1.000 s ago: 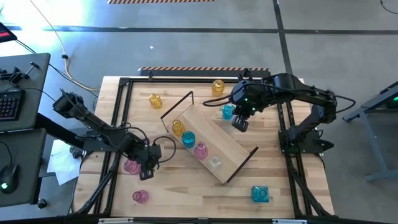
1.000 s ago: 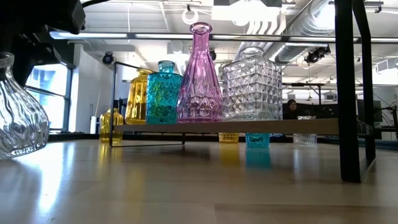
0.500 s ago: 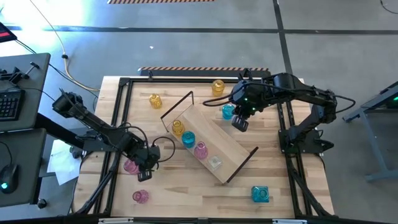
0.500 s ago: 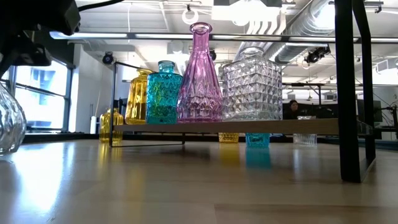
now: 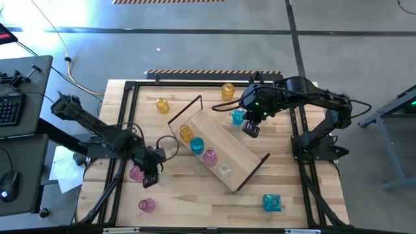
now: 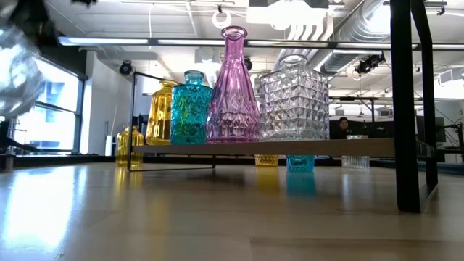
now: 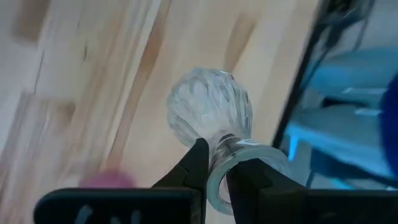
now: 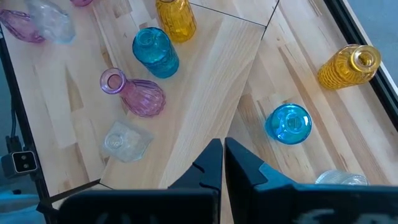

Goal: Sort vases onto shelf
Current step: Put the bottom crystal vase on the shelf

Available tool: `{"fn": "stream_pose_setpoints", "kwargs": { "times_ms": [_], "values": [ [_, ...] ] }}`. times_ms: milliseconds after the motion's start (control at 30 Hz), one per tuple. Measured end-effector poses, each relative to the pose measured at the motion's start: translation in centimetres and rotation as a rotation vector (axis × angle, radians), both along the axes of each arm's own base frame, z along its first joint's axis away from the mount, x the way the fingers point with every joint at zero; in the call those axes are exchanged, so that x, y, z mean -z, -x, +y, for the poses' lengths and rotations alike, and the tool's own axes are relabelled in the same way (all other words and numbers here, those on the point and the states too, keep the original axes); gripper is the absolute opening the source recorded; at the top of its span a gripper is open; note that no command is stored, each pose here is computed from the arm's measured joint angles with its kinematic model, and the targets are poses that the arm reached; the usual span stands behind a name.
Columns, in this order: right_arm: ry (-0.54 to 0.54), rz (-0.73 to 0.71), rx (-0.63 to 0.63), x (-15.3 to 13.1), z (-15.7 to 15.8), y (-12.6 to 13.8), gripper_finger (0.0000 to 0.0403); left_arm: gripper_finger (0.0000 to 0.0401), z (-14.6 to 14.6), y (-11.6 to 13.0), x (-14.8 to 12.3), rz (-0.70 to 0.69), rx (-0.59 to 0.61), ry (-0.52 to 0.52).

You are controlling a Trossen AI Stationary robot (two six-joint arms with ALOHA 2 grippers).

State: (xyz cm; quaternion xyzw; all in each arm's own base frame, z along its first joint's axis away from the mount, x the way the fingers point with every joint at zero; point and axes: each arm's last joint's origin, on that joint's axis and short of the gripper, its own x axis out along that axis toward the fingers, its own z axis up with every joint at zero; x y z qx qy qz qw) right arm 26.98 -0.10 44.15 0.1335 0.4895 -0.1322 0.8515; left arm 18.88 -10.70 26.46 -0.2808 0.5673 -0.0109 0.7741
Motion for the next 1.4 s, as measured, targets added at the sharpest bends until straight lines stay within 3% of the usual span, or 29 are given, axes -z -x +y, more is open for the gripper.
{"fn": "stream_pose_setpoints", "kwargs": {
  "times_ms": [200, 400, 667, 933, 1400],
  "values": [
    [0.007, 0.001, -0.013, 0.0, 0.0, 0.0, 0.0000, 0.0023, 1.2, -1.4, -5.5, -0.188, -0.034, -0.046],
    [0.007, 0.013, -0.013, 0.1, 0.0, 0.1, 0.0000, 0.0024, 2.7, -1.7, -10.8, -0.345, -0.069, -0.176],
    [0.005, 0.042, -0.010, 0.2, 0.0, 0.3, 0.0000, 0.0024, 6.0, -1.8, -14.9, -0.483, -0.183, -0.339],
    [-0.016, 0.038, 0.029, 0.2, 0.0, 0.4, 0.0000, 0.0025, 10.8, -5.0, -15.4, -0.490, -0.224, -0.417],
    [-0.134, 0.071, -0.043, 0.3, 0.4, 0.6, 0.0000, 0.0025, 17.1, -15.6, -10.8, -0.353, 0.002, -0.240]
  ]
}}
